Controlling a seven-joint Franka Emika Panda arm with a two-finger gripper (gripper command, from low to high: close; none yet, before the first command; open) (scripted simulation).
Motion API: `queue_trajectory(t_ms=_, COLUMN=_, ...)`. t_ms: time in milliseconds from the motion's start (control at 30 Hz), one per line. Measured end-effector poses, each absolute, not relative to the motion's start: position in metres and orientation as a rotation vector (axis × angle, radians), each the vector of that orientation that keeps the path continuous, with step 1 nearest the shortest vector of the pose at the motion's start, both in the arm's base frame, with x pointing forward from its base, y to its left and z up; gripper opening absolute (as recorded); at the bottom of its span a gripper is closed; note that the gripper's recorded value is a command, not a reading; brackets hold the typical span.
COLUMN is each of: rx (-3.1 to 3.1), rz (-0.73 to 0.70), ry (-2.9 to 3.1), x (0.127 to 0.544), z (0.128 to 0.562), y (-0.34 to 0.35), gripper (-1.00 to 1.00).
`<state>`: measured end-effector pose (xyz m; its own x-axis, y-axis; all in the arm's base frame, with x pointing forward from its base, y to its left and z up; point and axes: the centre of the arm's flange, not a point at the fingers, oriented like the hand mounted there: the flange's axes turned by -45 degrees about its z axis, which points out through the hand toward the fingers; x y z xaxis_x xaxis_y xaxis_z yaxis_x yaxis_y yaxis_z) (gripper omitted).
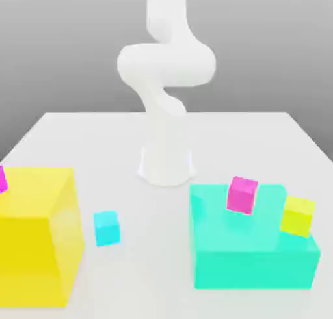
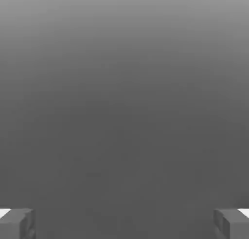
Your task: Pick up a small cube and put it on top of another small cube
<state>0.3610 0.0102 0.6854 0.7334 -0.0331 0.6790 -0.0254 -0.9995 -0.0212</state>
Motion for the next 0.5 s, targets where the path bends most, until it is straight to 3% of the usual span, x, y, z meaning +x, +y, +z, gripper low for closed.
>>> queue_trajectory(t_ms=133, rx=-2.961, rz=-0.924, ry=0.365, x=0.401, z=0.589, y=-0.018, gripper=0.00)
queue_trajectory(t_ms=267, rx=-2.958, rz=-0.711, ry=0.706, x=0.414, z=0.489, y=-0.054, gripper=0.00)
queue_trajectory(t_ms=500, rx=-2.797, rz=-0.310, ry=1.375, x=0.366, z=0.312, y=-0.116, gripper=0.00)
